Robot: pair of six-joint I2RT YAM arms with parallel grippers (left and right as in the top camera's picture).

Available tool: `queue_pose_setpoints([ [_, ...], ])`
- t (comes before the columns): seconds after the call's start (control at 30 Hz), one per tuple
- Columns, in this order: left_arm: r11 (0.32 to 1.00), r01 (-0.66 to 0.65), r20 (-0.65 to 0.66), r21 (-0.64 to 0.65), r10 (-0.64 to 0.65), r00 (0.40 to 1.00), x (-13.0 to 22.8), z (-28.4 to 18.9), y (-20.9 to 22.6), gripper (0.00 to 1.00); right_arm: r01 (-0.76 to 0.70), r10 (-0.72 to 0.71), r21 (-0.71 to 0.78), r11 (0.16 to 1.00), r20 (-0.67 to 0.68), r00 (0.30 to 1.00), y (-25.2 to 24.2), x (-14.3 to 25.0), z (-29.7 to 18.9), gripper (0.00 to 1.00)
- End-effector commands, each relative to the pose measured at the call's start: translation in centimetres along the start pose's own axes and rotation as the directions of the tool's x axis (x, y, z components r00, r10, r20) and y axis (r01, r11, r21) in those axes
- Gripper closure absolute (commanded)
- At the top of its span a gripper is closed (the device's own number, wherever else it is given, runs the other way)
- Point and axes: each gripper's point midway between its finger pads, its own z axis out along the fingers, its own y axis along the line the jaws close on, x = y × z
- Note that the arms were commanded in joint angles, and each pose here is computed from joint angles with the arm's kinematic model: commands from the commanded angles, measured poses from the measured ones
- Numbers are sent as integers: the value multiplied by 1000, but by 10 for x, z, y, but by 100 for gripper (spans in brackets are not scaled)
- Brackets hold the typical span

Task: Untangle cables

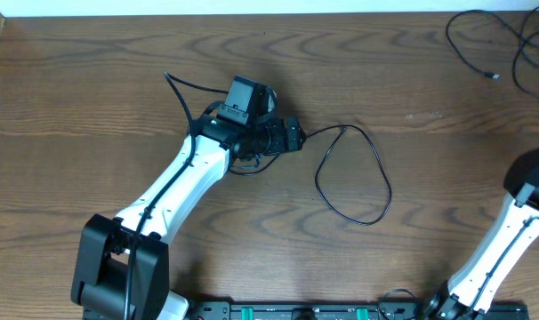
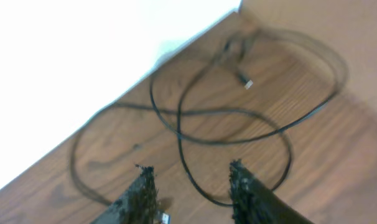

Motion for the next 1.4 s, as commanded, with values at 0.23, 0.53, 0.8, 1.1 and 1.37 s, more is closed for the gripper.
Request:
queue_pose_setpoints([
  [0.23, 1000, -8, 24, -4, 8, 1000, -5, -6, -1, 2, 58, -72, -339, 939, -29, 997, 64, 1, -214, 28],
  [0.53, 999, -46, 4, -24, 46, 999, -2, -13, 9, 2, 32, -145, -382, 924, -270, 952, 83, 73, -253, 12],
  [0.8, 993, 17, 198, -120, 8, 980, -33, -94, 47, 2, 104, -224, -445, 889, -226, 948, 115, 83, -283, 1],
  [1.1, 982, 75, 448, -173, 11, 894, -32, -198, 55, 2, 172, -305, -450, 877, -242, 921, 150, 108, -288, 1],
  [1.37, 982, 66, 517, -177, 36, 855, -3, -241, 47, 2, 309, -456, -434, 846, -289, 842, 195, 164, -292, 1],
])
